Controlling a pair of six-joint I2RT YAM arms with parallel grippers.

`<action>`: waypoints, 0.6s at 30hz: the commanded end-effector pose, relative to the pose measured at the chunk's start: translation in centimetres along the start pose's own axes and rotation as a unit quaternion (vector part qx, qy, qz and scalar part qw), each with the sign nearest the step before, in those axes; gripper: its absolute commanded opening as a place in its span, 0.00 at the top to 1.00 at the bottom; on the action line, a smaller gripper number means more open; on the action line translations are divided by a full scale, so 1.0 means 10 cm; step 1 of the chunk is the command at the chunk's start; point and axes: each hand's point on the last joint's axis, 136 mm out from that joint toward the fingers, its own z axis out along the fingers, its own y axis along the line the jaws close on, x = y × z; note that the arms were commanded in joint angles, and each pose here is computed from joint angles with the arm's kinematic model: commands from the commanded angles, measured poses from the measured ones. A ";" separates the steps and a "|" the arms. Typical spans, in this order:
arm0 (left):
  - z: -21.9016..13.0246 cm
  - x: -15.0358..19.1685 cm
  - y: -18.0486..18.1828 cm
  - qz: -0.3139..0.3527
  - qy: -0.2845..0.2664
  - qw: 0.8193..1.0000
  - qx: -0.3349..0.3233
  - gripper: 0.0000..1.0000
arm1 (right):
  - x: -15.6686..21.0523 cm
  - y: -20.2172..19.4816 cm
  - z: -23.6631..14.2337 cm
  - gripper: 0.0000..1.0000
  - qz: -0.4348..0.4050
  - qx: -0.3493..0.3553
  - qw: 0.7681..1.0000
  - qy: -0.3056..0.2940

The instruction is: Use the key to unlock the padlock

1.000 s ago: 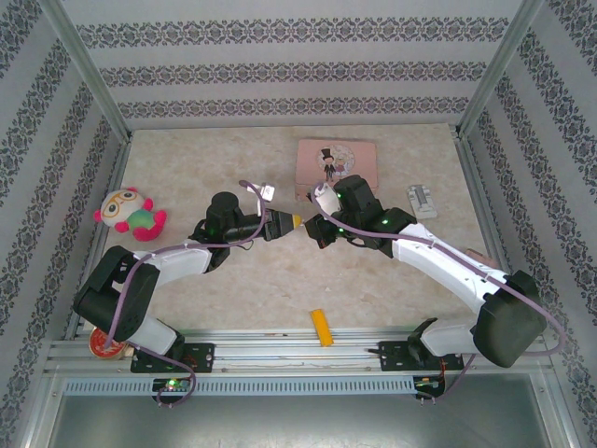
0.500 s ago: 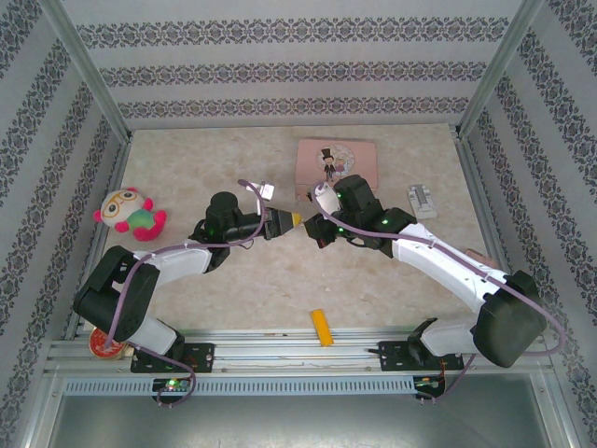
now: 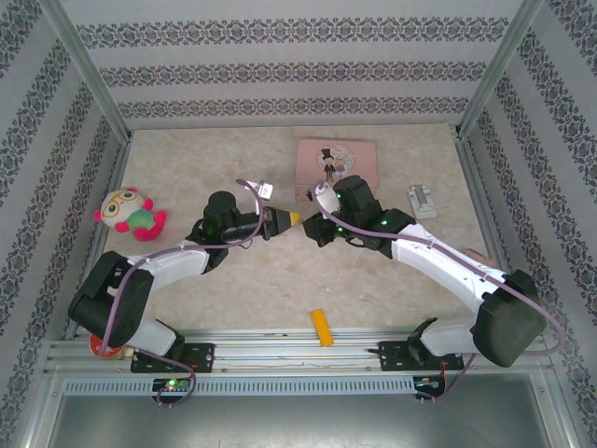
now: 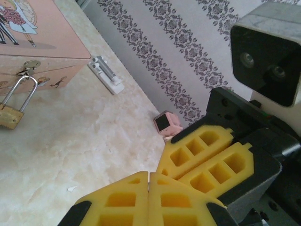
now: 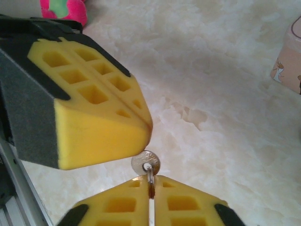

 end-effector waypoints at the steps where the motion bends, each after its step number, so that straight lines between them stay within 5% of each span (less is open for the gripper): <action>1: -0.05 -0.07 -0.19 0.059 0.016 0.998 -0.004 1.00 | -0.01 -0.03 -0.07 0.84 0.011 0.018 0.999 -0.024; 6: -0.17 -0.07 -0.31 0.110 0.049 0.992 -0.025 1.00 | 0.01 -0.23 -0.20 0.74 0.062 0.050 0.994 -0.071; 18: -0.33 -0.03 -0.77 0.175 0.132 0.975 0.028 1.00 | -0.09 0.06 -0.70 0.56 0.084 -0.057 0.970 -0.219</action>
